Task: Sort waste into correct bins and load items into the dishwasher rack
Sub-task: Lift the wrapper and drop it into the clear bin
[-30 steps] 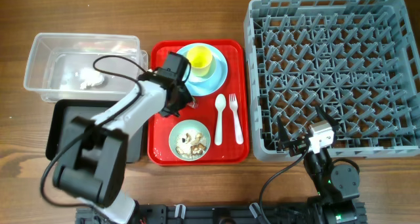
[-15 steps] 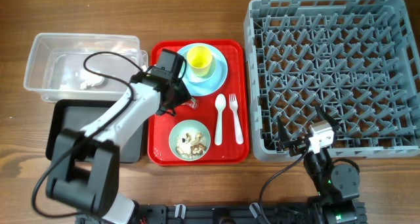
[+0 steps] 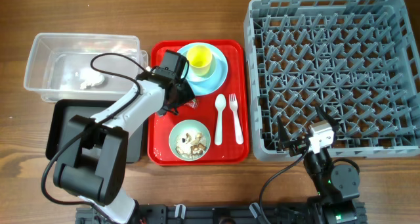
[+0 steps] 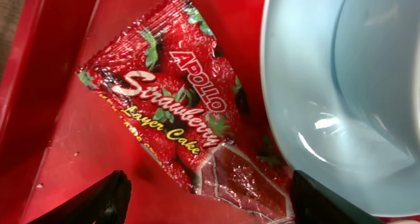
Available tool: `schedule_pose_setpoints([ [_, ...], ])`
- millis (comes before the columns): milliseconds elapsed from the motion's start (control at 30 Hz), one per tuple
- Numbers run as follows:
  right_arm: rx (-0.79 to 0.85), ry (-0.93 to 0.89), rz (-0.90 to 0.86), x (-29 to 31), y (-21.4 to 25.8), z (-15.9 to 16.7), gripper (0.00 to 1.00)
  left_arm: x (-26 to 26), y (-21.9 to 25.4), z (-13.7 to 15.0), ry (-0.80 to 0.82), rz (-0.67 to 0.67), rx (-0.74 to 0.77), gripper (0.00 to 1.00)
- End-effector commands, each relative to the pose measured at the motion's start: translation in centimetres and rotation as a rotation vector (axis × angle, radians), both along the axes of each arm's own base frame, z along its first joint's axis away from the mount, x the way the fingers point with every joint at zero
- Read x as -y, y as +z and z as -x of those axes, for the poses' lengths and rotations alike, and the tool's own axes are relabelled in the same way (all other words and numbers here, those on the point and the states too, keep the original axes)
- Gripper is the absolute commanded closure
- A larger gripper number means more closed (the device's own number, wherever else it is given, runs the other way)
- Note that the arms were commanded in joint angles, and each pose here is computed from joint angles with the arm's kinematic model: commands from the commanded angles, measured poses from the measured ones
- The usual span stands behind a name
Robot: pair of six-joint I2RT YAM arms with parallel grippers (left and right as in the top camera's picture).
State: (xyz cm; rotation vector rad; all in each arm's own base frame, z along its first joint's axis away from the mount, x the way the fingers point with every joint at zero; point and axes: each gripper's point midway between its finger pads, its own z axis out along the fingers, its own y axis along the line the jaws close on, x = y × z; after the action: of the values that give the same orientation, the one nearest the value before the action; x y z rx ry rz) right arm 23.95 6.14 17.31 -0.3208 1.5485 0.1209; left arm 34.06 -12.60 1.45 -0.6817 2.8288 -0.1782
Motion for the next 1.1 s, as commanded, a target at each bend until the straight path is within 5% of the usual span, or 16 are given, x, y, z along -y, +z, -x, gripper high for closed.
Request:
schedule_pose_setpoints([
  [0, 0.007, -0.007, 0.002, 0.1, 0.1, 0.0, 0.00, 0.3, -2.4, 1.1, -0.018, -0.026, -0.065, 0.23],
  [233, 0.006, -0.007, 0.002, 0.1, 0.1, 0.0, 0.00, 0.3, -2.1, 1.3, -0.027, -0.029, -0.070, 0.63],
  [367, 0.007, -0.007, 0.002, 0.1, 0.1, 0.0, 0.00, 0.3, -0.8, 1.3, -0.052, -0.027, -0.047, 0.96],
  [733, 0.007, -0.007, 0.002, 0.1, 0.1, 0.0, 0.00, -2.0, 9.5, -1.1, 0.022, 0.016, 0.247, 0.96],
  [1067, 0.007, -0.007, 0.002, 0.1, 0.1, 0.0, 0.00, -14.1, 15.3, -2.8, 0.356, 0.005, 0.429, 0.96],
])
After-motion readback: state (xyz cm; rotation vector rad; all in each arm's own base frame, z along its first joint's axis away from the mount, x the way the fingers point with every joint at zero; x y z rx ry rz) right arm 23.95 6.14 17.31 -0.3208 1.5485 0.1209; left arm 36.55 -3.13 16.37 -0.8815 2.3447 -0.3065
